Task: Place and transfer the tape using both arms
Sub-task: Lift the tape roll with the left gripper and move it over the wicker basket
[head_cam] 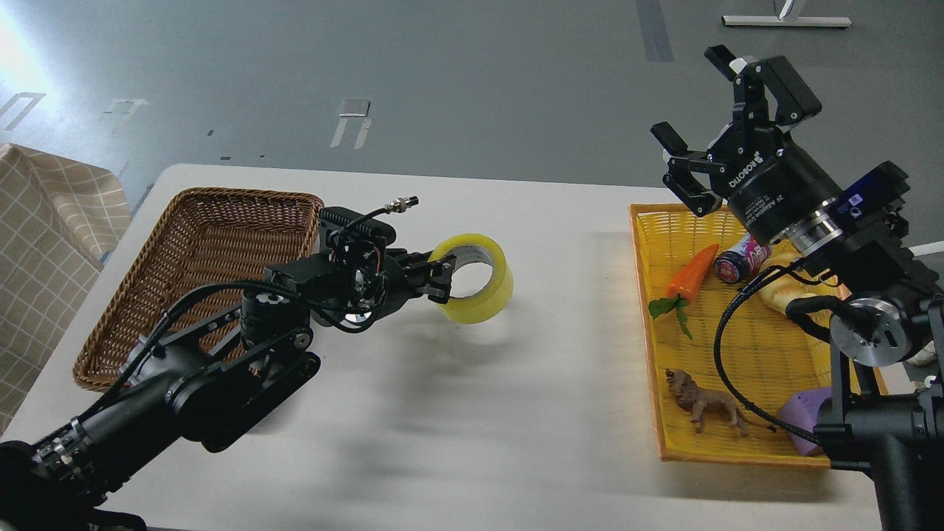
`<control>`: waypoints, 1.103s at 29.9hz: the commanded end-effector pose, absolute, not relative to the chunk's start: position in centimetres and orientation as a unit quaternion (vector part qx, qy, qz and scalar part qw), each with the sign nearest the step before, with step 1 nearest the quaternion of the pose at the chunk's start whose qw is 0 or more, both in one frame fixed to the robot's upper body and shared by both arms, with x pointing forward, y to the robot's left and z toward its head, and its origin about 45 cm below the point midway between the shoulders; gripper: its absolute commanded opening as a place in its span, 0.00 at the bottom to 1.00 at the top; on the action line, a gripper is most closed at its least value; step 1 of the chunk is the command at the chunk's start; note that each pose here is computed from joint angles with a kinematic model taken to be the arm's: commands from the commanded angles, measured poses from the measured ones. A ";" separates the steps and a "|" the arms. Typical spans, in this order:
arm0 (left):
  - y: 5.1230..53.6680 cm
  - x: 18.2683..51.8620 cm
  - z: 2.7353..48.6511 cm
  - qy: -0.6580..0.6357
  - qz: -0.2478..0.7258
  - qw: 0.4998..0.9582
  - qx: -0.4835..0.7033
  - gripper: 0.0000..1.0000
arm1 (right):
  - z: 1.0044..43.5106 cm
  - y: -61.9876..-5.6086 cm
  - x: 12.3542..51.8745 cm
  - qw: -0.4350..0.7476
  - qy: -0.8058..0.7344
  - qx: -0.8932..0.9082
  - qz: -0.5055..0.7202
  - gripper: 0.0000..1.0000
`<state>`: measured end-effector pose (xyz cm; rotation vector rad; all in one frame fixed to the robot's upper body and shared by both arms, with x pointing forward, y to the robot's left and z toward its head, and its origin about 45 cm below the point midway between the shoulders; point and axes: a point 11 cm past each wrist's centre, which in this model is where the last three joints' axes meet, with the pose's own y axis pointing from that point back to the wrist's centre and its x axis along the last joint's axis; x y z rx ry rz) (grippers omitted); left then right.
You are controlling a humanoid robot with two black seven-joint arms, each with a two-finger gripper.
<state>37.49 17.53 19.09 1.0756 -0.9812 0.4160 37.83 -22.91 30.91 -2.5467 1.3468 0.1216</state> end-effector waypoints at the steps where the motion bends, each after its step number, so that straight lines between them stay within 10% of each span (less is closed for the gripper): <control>1: 19.3 39.6 22.5 -0.479 0.197 0.694 0.500 0.21 | 30.9 -22.9 37.8 0.130 0.463 -0.876 0.042 1.00; 15: 32.9 40.1 27.1 -0.498 0.165 0.615 0.589 0.21 | 31.1 -22.8 37.8 0.131 0.461 -0.877 0.040 1.00; 33: 40.5 36.6 24.2 -0.454 0.161 0.622 0.617 0.21 | 30.9 -22.5 37.8 0.128 0.458 -0.879 0.042 1.00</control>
